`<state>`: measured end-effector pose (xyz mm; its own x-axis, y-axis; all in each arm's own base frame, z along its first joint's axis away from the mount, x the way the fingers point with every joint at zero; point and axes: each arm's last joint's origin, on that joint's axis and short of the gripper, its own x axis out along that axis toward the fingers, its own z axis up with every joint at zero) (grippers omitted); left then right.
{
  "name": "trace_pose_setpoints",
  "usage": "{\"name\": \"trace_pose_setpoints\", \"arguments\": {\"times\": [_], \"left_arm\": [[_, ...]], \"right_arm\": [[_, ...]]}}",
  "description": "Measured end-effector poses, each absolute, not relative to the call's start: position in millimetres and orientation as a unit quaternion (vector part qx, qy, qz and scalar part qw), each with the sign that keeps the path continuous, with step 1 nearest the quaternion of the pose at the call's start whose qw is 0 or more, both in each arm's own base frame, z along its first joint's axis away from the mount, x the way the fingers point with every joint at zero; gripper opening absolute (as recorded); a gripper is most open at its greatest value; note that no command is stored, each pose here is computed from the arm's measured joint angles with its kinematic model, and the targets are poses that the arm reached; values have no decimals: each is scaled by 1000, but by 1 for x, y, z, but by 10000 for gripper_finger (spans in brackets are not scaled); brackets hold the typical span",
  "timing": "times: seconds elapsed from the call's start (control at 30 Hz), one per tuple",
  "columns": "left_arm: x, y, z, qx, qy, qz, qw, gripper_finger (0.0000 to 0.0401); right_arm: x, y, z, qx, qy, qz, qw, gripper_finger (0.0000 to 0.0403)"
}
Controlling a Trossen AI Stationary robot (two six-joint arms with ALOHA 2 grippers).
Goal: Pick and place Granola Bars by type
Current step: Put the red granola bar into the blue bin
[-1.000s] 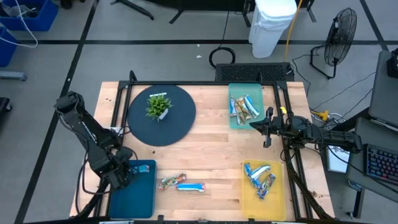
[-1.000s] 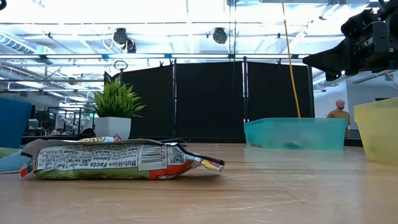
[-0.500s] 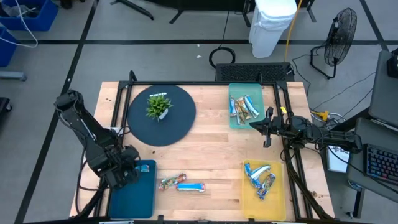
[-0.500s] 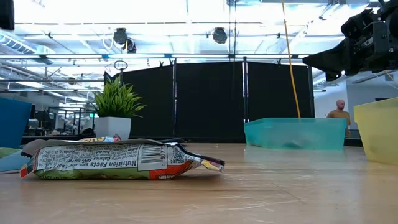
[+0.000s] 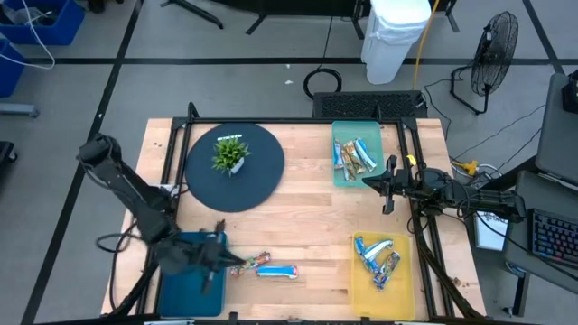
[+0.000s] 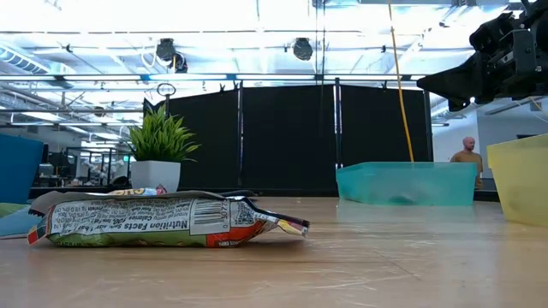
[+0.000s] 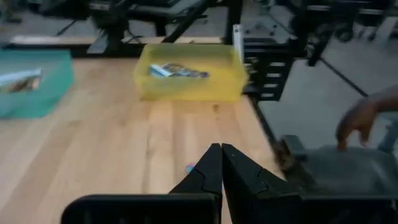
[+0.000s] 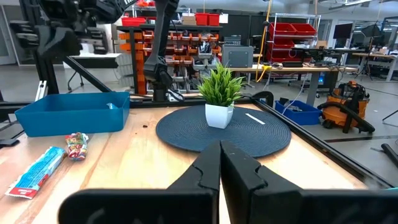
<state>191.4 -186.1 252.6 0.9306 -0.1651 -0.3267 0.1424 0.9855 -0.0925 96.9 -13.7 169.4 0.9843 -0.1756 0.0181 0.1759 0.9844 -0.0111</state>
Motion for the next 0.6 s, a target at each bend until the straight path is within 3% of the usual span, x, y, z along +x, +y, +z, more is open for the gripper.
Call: {"name": "trace_pose_setpoints", "arguments": {"times": [0.13,0.47,0.6], "left_arm": [[219,-175,246,-58,200,-43,977,41],[276,-174,231,15,292,-58,955,215],[294,-183,212,40,346,-76,934,249]], "right_arm": [[97,-14,169,-6,-8,-88,996,4],[97,-14,169,-7,-9,-88,996,4],[97,-14,169,-6,-9,-88,996,4]]}}
